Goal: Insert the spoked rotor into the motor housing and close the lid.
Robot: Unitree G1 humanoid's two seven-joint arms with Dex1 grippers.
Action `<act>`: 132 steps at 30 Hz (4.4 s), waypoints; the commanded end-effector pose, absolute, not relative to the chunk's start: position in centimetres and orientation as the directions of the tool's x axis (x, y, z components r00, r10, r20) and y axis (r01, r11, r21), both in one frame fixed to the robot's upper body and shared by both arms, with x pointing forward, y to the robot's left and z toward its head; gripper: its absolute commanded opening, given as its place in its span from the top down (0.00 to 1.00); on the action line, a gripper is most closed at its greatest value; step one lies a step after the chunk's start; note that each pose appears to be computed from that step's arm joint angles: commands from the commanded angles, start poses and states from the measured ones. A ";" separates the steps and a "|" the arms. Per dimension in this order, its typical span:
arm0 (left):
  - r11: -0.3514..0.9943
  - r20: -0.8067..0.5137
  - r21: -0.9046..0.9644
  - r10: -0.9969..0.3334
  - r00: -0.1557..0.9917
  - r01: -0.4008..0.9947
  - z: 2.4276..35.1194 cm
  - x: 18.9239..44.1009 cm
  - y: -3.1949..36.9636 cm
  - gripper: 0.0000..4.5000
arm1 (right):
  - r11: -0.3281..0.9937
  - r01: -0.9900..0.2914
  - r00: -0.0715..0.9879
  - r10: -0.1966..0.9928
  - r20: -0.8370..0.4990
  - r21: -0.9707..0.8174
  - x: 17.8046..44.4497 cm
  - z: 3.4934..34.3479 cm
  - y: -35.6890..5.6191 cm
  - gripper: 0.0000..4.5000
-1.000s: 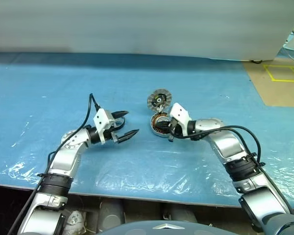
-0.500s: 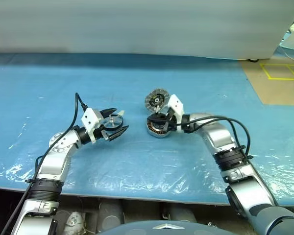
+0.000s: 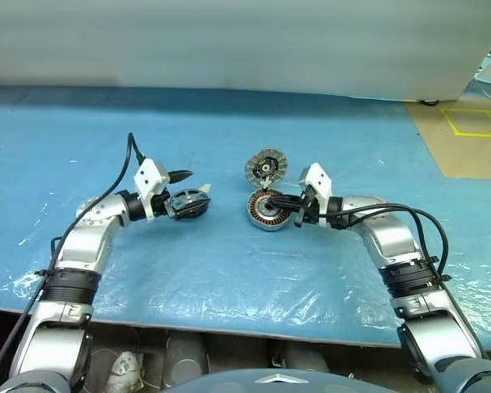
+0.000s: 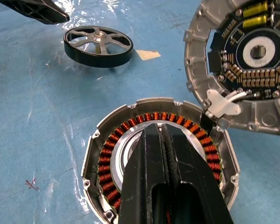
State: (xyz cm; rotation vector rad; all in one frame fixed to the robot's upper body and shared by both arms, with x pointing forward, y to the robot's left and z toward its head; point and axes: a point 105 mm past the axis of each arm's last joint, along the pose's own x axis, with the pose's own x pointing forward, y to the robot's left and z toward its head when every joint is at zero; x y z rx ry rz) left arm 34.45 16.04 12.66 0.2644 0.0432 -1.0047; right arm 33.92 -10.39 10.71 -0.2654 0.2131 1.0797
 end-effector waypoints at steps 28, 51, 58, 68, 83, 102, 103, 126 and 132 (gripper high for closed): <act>0.446 -0.312 0.239 -0.805 0.504 0.862 14.5 37.8 17.7 0.00 | 0.507 -0.847 0.532 0.805 -0.264 -0.160 34.9 11.7 -10.4 0.99; 0.384 -0.376 0.182 -0.823 0.425 0.905 13.8 37.8 17.2 0.00 | 0.430 -0.892 0.452 0.830 -0.326 -0.141 33.3 9.9 -9.2 0.99; 0.324 -0.460 0.153 -0.813 0.358 0.933 13.7 38.0 16.9 0.00 | 0.377 -0.915 0.403 0.863 -0.306 -0.142 32.3 11.3 -9.3 0.99; 0.205 -0.528 0.126 -0.814 0.241 0.971 14.3 38.0 16.1 0.00 | 0.286 -0.948 0.315 0.914 -0.258 -0.143 30.4 13.6 -8.1 0.99; 0.084 -0.658 0.124 -0.739 0.145 0.989 15.5 38.4 16.3 0.27 | 0.250 -0.956 0.283 0.922 -0.263 -0.150 30.1 13.7 -7.3 1.00; 0.047 -0.701 0.200 -0.690 0.177 0.979 13.3 39.0 15.3 0.34 | 0.274 -0.952 0.301 0.923 -0.240 -0.140 29.8 13.6 -7.2 1.00; 0.048 -0.701 0.201 -0.691 0.178 0.978 13.2 39.0 15.3 0.34 | 0.275 -0.951 0.301 0.923 -0.239 -0.140 29.8 13.6 -7.2 1.00; 0.036 -0.741 0.104 -0.664 0.101 0.994 10.8 37.9 15.4 0.57 | 0.310 -0.936 0.342 0.915 -0.215 -0.169 30.4 14.1 -7.3 1.00; 0.010 -0.578 0.121 -0.812 0.078 0.993 14.9 37.9 13.6 0.58 | 0.354 -0.918 0.386 0.901 -0.198 -0.178 30.7 15.4 -9.1 1.00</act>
